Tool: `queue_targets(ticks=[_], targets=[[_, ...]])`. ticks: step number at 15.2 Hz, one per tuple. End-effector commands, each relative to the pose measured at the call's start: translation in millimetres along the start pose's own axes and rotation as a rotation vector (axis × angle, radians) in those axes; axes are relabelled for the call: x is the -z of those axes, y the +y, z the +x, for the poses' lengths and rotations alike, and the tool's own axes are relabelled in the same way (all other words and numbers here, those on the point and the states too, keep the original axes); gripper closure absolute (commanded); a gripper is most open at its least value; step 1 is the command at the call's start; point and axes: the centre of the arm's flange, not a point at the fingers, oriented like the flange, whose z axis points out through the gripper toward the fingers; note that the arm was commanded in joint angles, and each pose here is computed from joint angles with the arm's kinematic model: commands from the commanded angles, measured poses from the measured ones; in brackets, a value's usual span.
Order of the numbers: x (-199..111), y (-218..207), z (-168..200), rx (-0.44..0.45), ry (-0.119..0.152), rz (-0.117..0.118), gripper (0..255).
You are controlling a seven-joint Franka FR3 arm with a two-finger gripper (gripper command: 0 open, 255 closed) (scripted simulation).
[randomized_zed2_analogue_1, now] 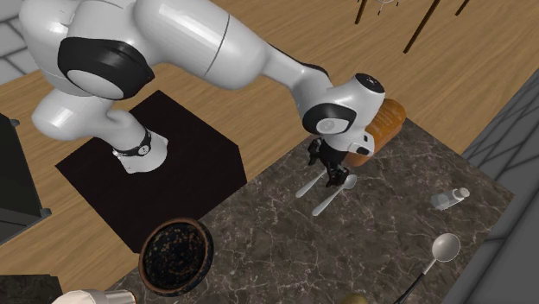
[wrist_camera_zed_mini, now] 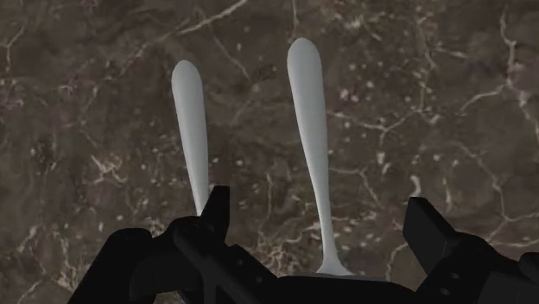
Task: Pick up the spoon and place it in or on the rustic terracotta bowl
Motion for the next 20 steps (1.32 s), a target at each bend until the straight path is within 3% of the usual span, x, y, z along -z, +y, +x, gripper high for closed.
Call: queue_targets(ticks=[1,6,14,15,20], targets=[[-10,-3,1,0.006,-0.002,-0.001,0],[-34,-3,1,0.006,-0.002,-0.001,0],[-34,-3,1,0.006,-0.002,-0.001,0],[-34,-3,1,0.006,-0.002,-0.001,255],[-34,-3,1,0.006,-0.002,-0.001,255]])
